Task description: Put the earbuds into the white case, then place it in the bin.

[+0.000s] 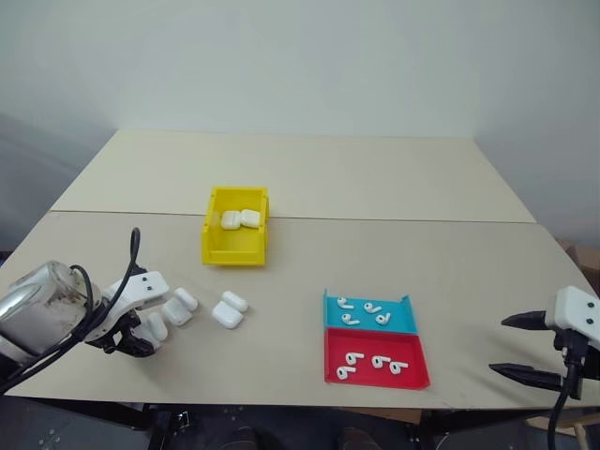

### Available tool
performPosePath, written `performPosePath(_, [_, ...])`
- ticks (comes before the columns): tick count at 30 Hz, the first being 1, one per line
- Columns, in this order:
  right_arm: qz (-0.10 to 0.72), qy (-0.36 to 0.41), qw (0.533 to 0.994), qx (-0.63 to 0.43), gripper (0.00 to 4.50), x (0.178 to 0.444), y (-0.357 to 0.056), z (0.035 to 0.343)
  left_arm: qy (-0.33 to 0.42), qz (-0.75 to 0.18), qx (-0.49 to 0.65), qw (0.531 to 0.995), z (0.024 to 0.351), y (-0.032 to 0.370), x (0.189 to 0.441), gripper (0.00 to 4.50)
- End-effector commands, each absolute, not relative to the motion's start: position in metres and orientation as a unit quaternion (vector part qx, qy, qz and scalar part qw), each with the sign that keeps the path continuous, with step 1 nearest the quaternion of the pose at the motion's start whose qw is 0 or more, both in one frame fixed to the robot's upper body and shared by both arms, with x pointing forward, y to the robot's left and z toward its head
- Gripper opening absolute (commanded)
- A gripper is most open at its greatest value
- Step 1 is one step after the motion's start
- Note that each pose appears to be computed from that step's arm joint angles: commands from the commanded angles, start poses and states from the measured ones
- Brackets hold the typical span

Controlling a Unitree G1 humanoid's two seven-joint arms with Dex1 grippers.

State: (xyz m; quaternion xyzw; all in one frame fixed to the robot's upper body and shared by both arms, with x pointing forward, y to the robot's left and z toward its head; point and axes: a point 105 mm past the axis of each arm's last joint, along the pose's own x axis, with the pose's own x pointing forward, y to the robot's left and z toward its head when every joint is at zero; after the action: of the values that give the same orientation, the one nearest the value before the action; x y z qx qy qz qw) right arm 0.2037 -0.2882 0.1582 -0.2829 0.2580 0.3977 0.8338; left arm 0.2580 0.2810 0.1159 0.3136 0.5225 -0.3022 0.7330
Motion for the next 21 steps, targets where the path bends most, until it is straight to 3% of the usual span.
performPosePath(1, [0.397,0.247,0.833,-0.294,4.5,0.206,-0.286,0.162,0.518,-0.289,0.323,0.738,0.119,0.284,0.26,2.77])
performPosePath(7, [0.4,0.231,0.831,-0.311,4.5,0.209,-0.283,0.177,0.446,-0.276,0.337,0.782,0.161,0.282,0.265,2.77])
performPosePath(12, [0.418,0.25,0.817,-0.31,4.5,0.213,-0.269,0.2,0.36,-0.352,0.282,0.816,0.191,0.253,0.25,2.77])
performPosePath(15, [0.441,0.248,0.798,-0.328,4.5,0.216,-0.251,0.212,0.24,-0.434,0.236,0.836,0.2,0.221,0.24,2.77])
performPosePath(17, [0.459,0.237,0.78,-0.353,4.5,0.216,-0.237,0.219,0.178,-0.441,0.197,0.857,0.195,0.205,0.241,2.77])
performPosePath(20, [0.481,0.23,0.756,-0.38,4.5,0.215,-0.219,0.226,-0.024,-0.441,0.139,0.886,0.201,0.183,0.244,2.77])
performPosePath(21, [0.489,0.232,0.746,-0.387,4.5,0.214,-0.213,0.227,-0.046,-0.453,0.138,0.88,0.196,0.177,0.241,2.77])
